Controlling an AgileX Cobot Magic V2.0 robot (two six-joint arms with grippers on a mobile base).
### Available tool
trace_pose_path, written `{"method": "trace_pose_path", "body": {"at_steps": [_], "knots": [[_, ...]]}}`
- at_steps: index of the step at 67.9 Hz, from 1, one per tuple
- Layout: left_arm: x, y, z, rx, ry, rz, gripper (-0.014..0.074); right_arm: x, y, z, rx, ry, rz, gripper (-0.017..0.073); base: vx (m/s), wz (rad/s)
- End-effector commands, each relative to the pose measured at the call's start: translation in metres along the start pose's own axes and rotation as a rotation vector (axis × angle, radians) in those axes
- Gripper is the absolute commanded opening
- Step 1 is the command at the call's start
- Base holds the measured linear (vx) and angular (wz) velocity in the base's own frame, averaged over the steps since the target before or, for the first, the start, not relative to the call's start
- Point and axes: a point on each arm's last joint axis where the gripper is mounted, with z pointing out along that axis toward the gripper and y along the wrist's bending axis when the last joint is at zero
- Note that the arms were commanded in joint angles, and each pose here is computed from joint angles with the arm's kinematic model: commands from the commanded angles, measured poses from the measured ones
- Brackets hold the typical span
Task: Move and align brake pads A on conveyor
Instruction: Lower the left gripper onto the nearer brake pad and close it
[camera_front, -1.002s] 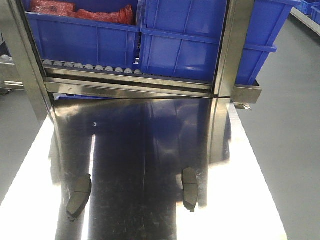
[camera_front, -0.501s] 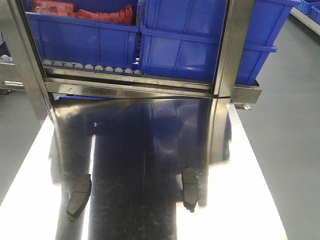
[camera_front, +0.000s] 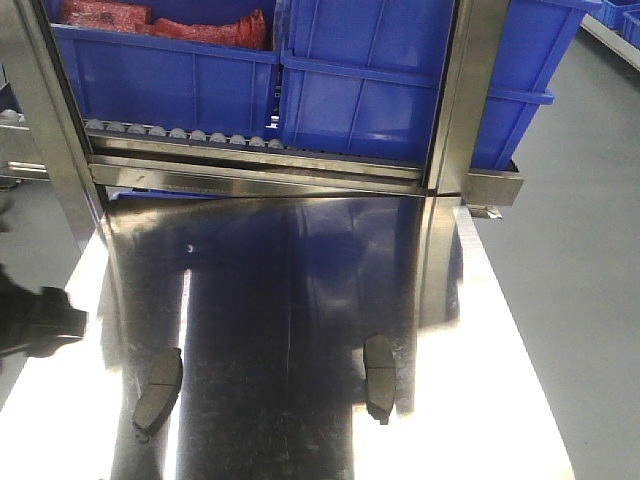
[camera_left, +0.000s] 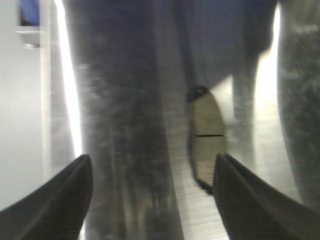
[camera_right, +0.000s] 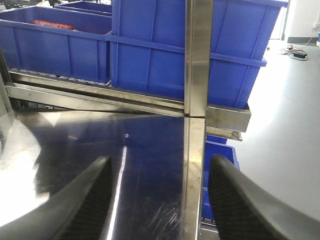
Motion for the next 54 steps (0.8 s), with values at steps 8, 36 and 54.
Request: {"method": "trace_pose_path", "body": {"at_steps": [8, 36, 54], "knots": [[-0.02, -0.027, 0.024, 0.052, -0.019, 0.03, 0.0503, -0.015, 0.0, -0.002, 0.005, -0.092, -0.005, 0.0419, 0.0, 0.0], [-0.028, -0.04, 0.094, 0.005, 0.164, 0.021, 0.0503, -0.015, 0.0, -0.002, 0.005, -0.092, -0.005, 0.0419, 0.0, 0.0], [-0.031, -0.058, 0.115, 0.006, 0.256, 0.04, 0.0503, -0.015, 0.0, -0.002, 0.005, -0.092, -0.005, 0.0419, 0.0, 0.0]]}}
